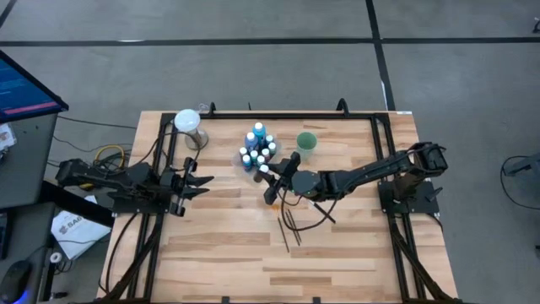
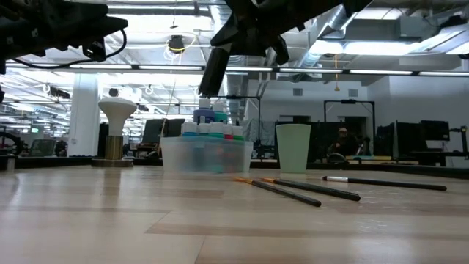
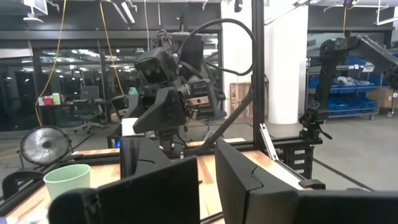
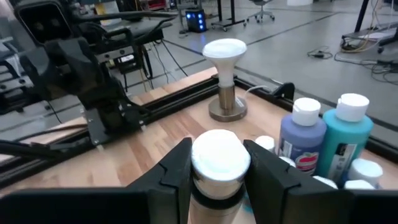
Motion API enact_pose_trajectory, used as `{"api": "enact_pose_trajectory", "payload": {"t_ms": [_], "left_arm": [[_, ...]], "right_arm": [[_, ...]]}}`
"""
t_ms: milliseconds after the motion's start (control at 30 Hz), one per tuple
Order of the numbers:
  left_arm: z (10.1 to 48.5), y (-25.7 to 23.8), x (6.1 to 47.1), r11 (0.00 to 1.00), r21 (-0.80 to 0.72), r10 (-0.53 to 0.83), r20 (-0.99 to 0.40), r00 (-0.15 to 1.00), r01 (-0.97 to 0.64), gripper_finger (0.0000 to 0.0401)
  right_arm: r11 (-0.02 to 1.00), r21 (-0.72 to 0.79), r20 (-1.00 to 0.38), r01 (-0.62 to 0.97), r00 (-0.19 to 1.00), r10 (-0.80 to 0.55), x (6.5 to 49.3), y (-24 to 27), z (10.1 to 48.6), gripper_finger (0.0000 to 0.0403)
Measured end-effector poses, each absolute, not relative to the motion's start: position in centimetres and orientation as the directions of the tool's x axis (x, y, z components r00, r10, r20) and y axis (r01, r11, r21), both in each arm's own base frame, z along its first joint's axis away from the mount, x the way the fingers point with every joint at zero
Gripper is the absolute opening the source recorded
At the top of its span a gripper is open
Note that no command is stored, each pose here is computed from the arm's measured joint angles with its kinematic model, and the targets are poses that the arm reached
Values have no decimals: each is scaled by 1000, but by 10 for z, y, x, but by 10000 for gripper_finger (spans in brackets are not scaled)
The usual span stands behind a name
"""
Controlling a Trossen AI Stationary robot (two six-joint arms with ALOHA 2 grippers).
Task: Pick & Place Paint Supplies
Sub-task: Put the small black paint bottle into the transparent bin
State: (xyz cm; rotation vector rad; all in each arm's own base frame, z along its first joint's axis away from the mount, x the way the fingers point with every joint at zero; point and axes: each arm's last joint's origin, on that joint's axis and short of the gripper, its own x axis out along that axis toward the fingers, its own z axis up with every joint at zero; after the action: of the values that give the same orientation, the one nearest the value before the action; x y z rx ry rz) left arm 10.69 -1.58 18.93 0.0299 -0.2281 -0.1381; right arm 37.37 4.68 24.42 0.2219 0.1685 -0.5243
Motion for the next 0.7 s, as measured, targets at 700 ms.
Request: {"api": "enact_pose_trajectory", "payload": {"t_ms": [700], "left_arm": [[189,-16,108,990,45,-140,219,966,133,1]], "right_arm": [[833,-141,-321,535,771,-549,432,38,239,107]]}}
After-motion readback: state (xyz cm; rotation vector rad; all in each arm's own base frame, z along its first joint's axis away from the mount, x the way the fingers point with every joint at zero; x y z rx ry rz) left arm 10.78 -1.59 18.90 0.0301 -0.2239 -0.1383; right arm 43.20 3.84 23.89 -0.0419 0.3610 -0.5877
